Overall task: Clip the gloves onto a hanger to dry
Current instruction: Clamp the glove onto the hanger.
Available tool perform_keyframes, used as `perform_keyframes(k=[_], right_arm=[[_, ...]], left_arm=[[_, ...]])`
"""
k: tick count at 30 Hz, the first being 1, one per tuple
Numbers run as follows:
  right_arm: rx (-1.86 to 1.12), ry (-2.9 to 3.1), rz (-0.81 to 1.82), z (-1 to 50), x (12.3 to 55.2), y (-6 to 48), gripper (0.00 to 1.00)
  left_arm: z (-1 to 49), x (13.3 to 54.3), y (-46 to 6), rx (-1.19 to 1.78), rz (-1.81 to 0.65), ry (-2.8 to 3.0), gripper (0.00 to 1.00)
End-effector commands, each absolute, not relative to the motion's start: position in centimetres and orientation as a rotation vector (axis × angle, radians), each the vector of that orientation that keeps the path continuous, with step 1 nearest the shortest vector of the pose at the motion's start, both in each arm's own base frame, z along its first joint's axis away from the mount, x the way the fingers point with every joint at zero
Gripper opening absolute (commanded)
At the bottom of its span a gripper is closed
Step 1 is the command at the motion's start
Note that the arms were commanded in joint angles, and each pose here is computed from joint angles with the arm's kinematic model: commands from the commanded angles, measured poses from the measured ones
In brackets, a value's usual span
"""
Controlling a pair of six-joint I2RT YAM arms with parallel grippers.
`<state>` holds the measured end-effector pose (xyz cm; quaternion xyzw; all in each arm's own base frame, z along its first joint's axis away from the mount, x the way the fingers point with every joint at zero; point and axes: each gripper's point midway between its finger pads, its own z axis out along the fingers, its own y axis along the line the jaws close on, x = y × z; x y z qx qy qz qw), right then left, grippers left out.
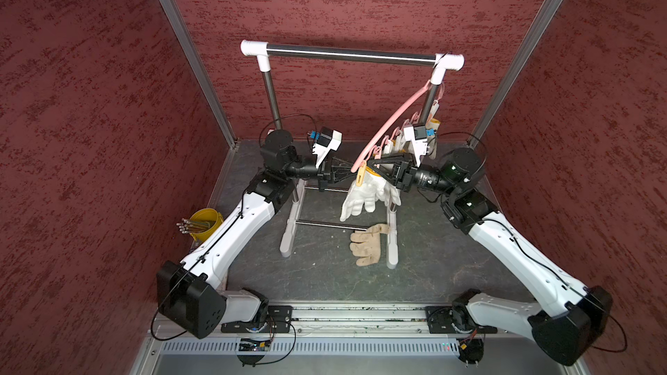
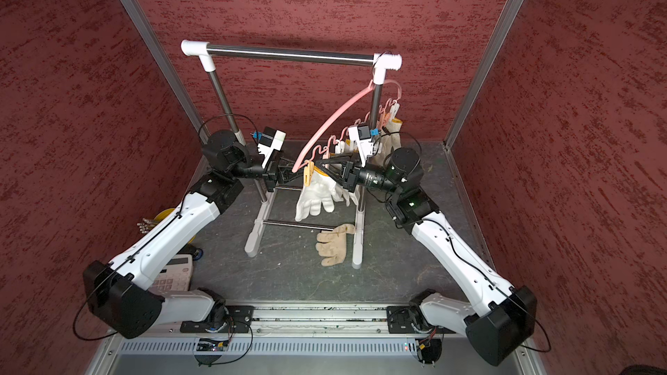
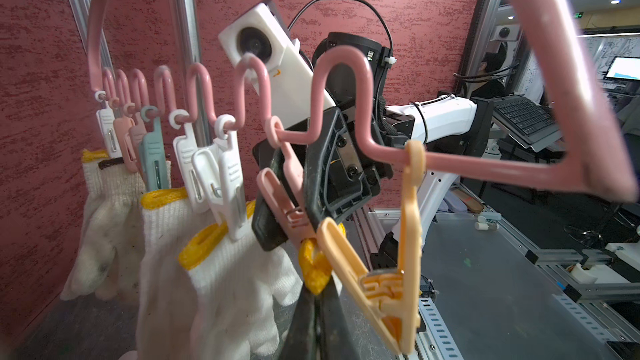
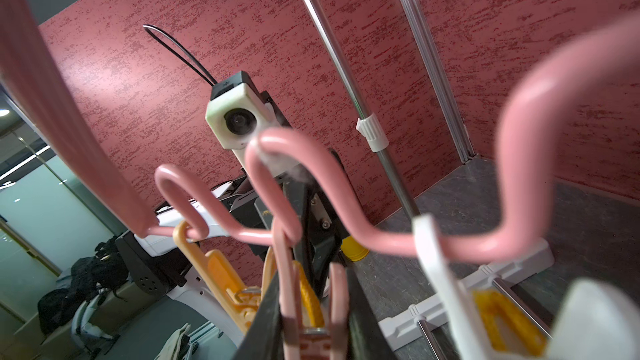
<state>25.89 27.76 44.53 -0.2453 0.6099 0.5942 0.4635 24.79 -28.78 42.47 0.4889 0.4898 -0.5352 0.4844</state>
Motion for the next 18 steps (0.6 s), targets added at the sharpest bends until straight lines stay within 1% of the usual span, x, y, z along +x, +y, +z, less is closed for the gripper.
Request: perform_keyframes(k=[1,7,10,11,12,13,18], right_arm=[[-0.583,1.391,1.435,47.34,25.42,26.47,0.06],[-0.583,1.399,1.435,46.93,25.59,26.54,0.08],[-0.577,1.402,1.431,46.83,25.75,26.54,0.13],[-0.576,1.403,1.428,46.8,25.79,26.55,0.16],[-0.575,1.405,1.424,46.76,25.84,26.54,0.21],[-0.573,1.405,1.421,46.8,25.89,26.51,0.28],[-0.564,1.405,1.401,46.97,26.01,26.31,0.42]], left_arm=[[43.32,25.54,-28.42,1.131,-1.248,1.178,0.0],[43.82,25.68,-28.7,1.111,-1.252,1.166,0.0],[43.85,25.44,-28.92,1.118,-1.259,1.163,0.0],[43.78,25.42,-28.96,1.118,-1.261,1.165,0.0],[43.75,25.32,-28.98,1.119,-1.263,1.167,0.0],[43.67,25.32,-28.98,1.119,-1.264,1.169,0.0],[43.49,25.19,-28.98,1.122,-1.265,1.175,0.0]])
